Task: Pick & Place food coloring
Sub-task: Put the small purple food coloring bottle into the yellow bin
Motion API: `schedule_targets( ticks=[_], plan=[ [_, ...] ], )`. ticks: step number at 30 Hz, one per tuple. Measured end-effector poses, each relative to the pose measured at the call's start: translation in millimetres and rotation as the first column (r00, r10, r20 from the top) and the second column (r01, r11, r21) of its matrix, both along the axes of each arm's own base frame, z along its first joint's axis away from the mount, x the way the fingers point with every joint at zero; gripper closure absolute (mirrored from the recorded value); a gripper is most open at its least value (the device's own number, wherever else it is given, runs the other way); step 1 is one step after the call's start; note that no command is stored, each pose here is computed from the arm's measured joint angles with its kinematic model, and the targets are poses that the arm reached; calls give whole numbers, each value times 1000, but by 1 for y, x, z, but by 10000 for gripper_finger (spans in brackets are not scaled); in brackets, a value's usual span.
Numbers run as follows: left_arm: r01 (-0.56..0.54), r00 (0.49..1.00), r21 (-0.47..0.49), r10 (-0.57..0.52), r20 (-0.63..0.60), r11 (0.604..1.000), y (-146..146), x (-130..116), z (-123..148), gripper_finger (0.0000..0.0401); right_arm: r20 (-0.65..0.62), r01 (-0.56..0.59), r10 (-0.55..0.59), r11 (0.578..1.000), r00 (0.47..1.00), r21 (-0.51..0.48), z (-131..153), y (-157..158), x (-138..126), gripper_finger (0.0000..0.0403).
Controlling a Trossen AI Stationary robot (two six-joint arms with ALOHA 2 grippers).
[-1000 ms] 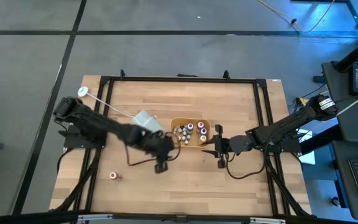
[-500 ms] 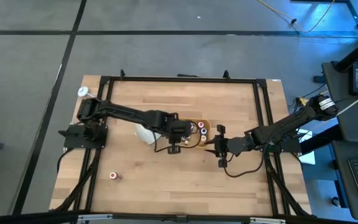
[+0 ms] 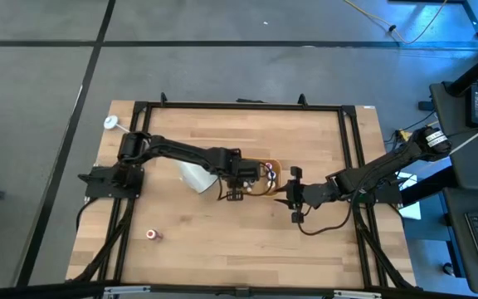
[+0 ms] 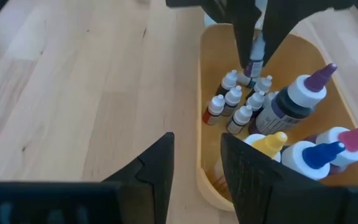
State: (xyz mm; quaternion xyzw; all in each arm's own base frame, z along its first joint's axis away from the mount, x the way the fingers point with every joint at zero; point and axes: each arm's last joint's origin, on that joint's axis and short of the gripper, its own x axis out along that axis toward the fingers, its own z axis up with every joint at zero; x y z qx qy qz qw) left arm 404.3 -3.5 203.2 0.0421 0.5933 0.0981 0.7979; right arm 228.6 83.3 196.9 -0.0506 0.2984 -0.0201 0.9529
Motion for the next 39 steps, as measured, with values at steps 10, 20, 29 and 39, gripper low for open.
schedule_targets(
  ticks=[10, 20, 29, 39],
  plan=[
    [8, 1000, -25, -8, 0, 1000, 5, 3, -6, 331, -14, 8, -8, 1000, 1000, -13, -1, -1, -1, 269],
    [31, 999, -16, -31, -30, 999, 6, 7, -18, 330, -25, 8, -9, 1000, 1000, -17, -2, -1, -2, 269],
    [55, 998, -11, -55, -41, 998, 10, 8, -21, 313, -31, 9, -10, 1000, 999, -20, -3, -1, -2, 269],
    [70, 997, -27, -72, -40, 997, 9, 8, -21, 307, -42, 9, -10, 1000, 999, -24, -4, -1, -3, 269]
  ],
)
